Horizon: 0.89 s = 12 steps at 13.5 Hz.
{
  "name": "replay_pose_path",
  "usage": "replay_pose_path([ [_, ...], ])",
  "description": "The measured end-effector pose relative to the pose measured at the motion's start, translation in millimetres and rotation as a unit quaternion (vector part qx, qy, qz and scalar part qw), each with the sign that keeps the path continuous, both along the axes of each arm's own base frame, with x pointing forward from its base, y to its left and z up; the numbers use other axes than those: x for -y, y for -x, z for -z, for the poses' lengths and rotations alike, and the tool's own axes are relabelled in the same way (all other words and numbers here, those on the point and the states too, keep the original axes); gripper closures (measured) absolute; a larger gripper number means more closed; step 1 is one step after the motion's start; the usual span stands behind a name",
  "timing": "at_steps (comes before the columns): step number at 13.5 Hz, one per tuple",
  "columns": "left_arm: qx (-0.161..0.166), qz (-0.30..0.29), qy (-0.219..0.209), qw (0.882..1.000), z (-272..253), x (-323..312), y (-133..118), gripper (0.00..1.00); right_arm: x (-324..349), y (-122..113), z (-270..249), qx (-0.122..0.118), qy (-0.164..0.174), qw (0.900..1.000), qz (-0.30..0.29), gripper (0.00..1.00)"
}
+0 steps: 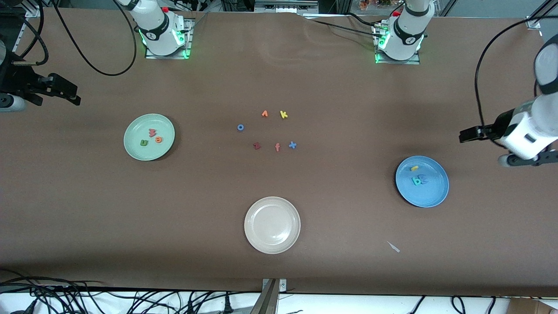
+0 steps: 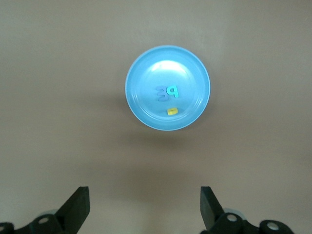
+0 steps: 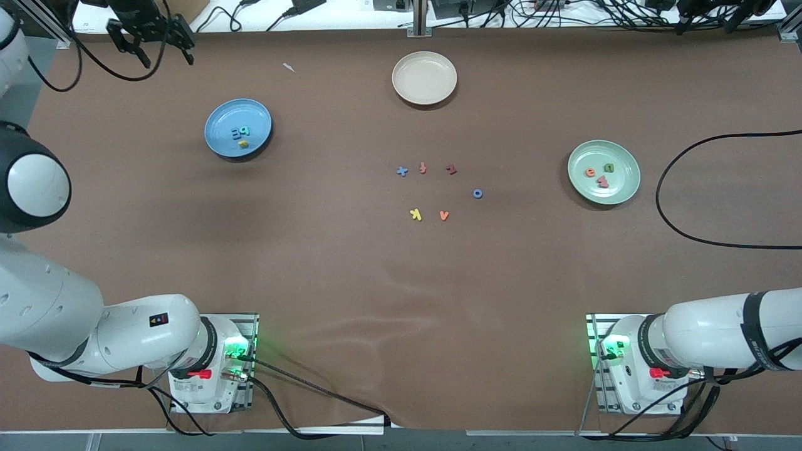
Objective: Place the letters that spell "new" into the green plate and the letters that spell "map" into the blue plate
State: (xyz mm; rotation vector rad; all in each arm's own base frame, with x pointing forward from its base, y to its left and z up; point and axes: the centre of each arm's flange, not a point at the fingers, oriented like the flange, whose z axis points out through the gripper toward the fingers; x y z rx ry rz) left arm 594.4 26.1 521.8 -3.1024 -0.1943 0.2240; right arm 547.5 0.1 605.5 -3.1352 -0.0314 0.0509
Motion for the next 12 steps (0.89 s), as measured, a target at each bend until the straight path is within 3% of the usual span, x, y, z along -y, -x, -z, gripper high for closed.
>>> replay_pose_path([
  [4, 0.042, 0.014, -0.004, 0.999, -51.4, 24.4, 18.7, 0.00, 0.1, 0.0, 0.0, 0.000, 0.000, 1.000, 0.000, 0.00],
  [12, 0.035, 0.017, -0.007, 0.999, -73.4, 28.7, 34.2, 0.00, 1.1, 0.0, 0.1, 0.000, 0.000, 1.000, 0.001, 0.00],
])
